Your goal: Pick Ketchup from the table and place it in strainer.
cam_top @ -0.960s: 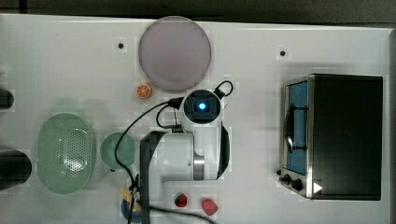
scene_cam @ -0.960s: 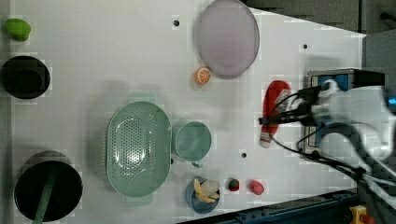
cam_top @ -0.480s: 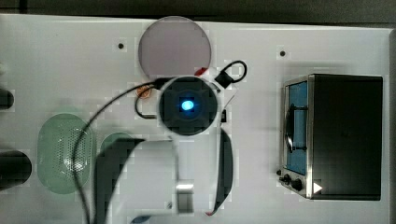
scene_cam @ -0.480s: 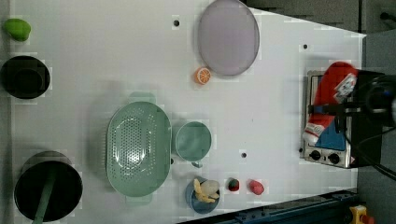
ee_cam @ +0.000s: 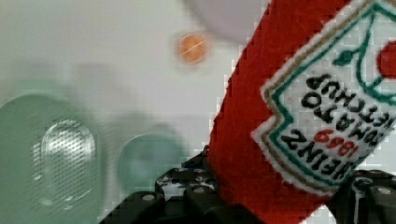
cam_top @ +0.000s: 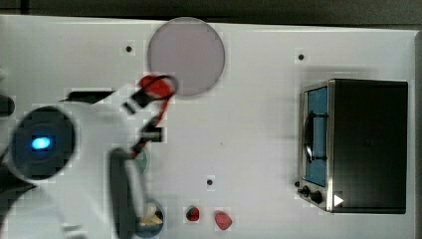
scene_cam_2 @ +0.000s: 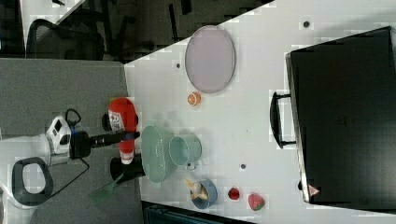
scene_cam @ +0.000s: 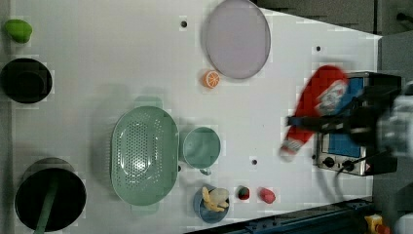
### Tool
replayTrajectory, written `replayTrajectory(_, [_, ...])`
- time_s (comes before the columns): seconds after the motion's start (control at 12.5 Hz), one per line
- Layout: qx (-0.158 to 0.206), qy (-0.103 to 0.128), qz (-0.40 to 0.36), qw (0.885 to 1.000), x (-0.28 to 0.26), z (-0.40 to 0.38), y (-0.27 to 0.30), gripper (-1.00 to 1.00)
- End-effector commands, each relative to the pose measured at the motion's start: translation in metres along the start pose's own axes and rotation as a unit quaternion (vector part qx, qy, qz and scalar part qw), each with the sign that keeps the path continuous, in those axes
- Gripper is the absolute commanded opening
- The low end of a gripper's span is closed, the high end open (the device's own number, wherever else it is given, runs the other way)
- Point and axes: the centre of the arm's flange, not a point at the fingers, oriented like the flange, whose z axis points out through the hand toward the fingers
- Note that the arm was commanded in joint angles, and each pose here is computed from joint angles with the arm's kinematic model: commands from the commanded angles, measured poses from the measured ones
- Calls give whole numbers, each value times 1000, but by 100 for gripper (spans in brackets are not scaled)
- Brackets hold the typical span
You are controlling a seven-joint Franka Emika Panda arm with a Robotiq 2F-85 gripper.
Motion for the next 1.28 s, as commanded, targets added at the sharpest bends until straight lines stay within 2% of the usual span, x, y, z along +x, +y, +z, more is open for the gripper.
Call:
replayTrajectory(0.08, [-6,-27,47,999,-22,29,-67,23])
replayTrajectory(0.24, [4,-24,55,998,-32,42,-104,23])
replayTrajectory(0.48, [45,-15,52,998,-37,72,-152,23])
replayTrajectory(0.64, [73,-20,70,995,-39,95,-177,23])
replayTrajectory(1.04, [106,-24,95,990,-40,160,-211,23])
replayTrajectory(1.12, [115,-32,107,987,-40,172,-215,27])
replayTrajectory(1.28, [116,-46,104,987,-43,193,-219,68])
